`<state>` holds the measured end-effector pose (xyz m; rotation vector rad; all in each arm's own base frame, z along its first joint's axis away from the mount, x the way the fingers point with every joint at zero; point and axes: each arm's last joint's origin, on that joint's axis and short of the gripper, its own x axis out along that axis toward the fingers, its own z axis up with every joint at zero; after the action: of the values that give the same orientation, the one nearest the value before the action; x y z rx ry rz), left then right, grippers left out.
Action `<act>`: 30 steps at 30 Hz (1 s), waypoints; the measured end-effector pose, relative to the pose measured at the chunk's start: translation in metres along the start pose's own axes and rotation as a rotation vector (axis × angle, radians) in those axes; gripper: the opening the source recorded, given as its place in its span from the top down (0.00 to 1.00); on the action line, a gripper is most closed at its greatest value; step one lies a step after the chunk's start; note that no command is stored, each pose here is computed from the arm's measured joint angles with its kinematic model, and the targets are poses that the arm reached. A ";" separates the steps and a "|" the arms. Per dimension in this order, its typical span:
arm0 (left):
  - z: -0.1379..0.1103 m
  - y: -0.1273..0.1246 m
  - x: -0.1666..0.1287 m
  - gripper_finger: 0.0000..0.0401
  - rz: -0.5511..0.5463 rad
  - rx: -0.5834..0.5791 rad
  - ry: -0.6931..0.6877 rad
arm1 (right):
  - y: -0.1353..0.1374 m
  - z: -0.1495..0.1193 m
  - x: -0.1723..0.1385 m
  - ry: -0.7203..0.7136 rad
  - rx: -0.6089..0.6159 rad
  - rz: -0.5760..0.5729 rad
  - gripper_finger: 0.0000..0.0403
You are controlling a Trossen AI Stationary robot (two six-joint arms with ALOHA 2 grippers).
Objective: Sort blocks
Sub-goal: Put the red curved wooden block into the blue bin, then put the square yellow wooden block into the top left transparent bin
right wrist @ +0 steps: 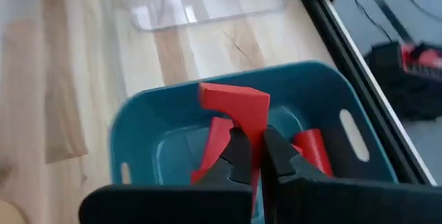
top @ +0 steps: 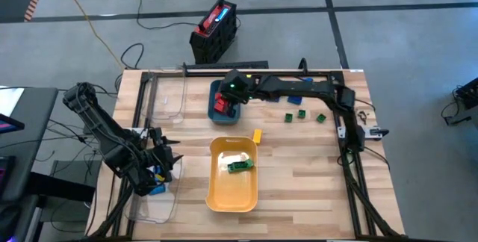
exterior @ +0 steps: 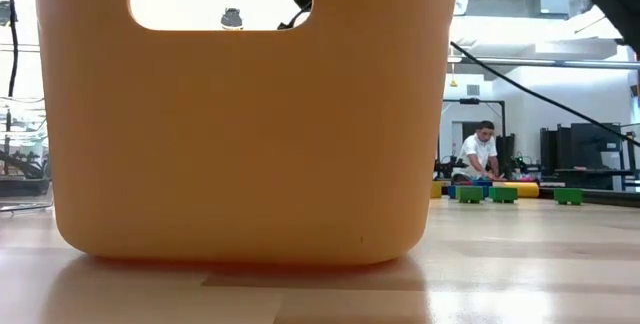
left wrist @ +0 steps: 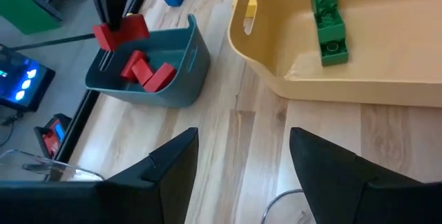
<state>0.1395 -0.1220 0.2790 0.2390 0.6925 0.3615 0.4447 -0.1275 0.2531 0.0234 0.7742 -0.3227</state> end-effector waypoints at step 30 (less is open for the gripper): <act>-0.002 0.001 -0.001 0.45 -0.013 -0.016 0.031 | 0.011 0.003 -0.022 0.241 -0.114 0.020 0.59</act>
<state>0.1373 -0.1215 0.2776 0.2137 0.7212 0.3594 0.4356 -0.1117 0.2696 -0.0378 1.0297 -0.2591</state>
